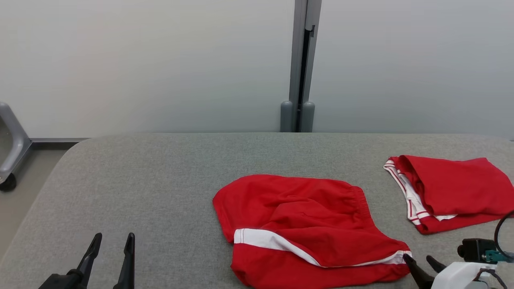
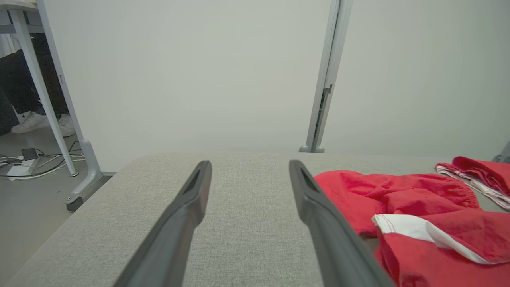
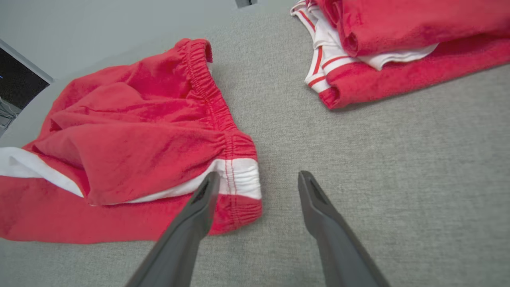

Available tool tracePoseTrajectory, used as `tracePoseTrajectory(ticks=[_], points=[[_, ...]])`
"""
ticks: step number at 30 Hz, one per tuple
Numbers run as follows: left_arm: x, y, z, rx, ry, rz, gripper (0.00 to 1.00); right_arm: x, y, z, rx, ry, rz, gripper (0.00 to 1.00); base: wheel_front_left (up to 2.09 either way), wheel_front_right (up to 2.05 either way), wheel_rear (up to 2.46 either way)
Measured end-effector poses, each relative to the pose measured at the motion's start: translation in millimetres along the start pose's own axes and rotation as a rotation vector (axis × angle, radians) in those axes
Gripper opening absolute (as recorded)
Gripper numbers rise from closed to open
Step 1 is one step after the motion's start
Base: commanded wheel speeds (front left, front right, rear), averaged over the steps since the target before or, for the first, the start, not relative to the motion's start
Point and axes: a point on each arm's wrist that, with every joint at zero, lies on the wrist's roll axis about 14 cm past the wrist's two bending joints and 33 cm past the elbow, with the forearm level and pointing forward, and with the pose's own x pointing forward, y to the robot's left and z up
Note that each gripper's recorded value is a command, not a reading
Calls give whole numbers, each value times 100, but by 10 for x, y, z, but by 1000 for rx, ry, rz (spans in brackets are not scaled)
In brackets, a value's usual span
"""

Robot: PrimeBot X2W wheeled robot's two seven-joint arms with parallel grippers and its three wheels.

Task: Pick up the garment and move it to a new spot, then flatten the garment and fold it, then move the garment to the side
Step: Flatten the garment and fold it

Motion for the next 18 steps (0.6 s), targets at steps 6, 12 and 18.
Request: tracePoseTrajectory(ticks=[6, 12, 18], points=[[52, -19, 84, 6, -28, -8, 100, -94, 66, 379, -28, -171, 34, 100, 0, 0, 0], [89, -73, 160, 11, -52, -23, 100, -276, 141, 965, -95, -391, 56, 100, 0, 0, 0], [55, -98, 183, 8, -60, -26, 100, -512, 298, 1017, -110, -531, 55, 100, 0, 0, 0]])
